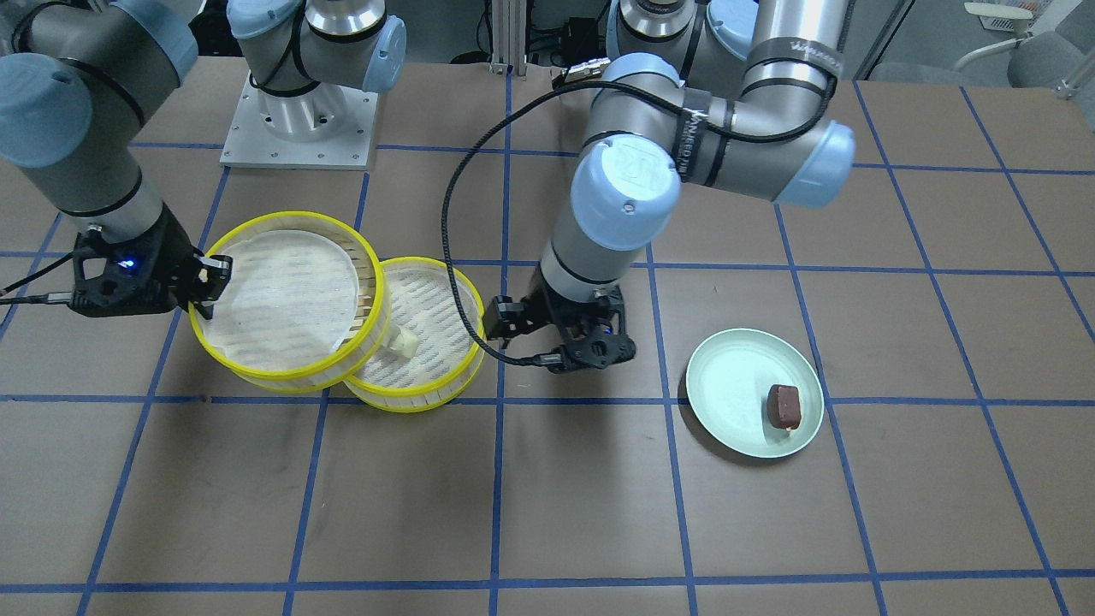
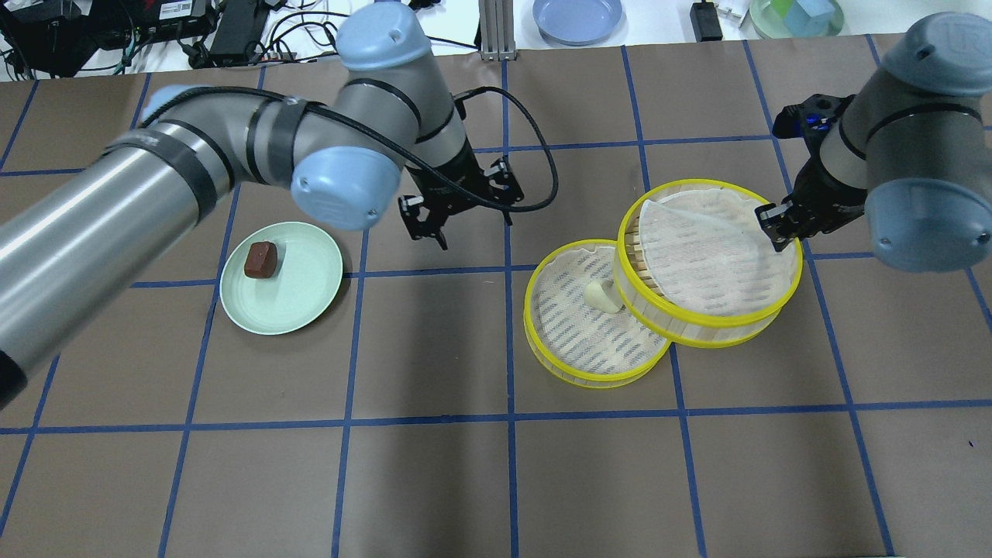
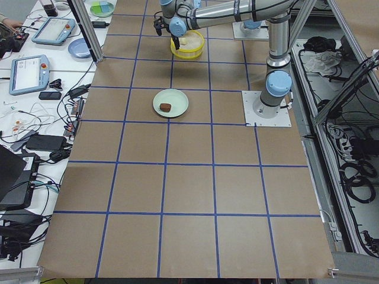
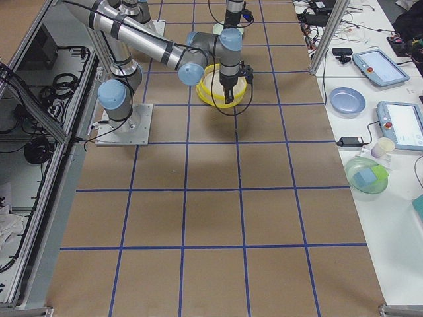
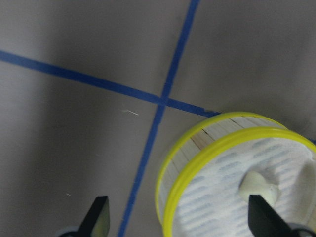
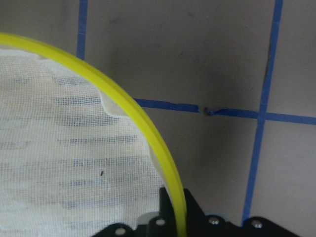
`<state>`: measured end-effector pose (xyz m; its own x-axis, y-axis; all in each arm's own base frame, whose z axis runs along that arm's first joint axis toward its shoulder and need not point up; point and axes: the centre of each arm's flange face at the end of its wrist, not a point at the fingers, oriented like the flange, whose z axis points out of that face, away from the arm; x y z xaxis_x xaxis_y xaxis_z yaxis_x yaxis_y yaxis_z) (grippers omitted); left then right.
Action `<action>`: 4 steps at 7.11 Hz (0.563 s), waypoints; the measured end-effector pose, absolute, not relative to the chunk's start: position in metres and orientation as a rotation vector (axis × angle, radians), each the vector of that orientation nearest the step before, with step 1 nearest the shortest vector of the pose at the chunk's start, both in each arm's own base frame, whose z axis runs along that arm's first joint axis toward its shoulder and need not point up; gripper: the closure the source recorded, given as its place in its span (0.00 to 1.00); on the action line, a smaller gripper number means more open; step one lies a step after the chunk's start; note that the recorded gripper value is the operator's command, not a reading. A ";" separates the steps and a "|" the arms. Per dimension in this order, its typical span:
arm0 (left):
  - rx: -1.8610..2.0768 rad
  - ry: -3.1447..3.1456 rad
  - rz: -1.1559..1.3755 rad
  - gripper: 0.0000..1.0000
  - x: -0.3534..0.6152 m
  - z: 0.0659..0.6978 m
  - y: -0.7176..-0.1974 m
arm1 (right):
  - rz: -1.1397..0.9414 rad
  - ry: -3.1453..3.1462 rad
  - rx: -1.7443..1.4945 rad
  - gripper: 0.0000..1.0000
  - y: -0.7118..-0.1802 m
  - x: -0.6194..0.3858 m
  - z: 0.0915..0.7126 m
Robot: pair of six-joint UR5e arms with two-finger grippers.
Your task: Stack buns with steamer
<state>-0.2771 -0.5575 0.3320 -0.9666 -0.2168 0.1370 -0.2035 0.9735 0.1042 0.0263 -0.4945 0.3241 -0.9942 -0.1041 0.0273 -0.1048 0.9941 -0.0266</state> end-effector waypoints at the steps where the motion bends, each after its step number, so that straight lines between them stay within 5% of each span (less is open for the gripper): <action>1: 0.197 -3.057 -0.091 0.00 -0.227 0.347 -0.576 | 0.043 -3.105 0.136 1.00 -0.492 0.057 0.320; 4: -0.181 -3.244 -0.075 0.00 -0.097 0.349 -0.607 | 0.015 -3.076 0.152 1.00 -0.479 0.119 0.306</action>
<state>-0.0967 -0.6074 0.3493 -0.9879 0.1134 -0.1056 0.1084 0.9927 0.0522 0.1193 -0.4788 0.3064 -0.9932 -0.0985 0.0617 -0.0991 0.9951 -0.0066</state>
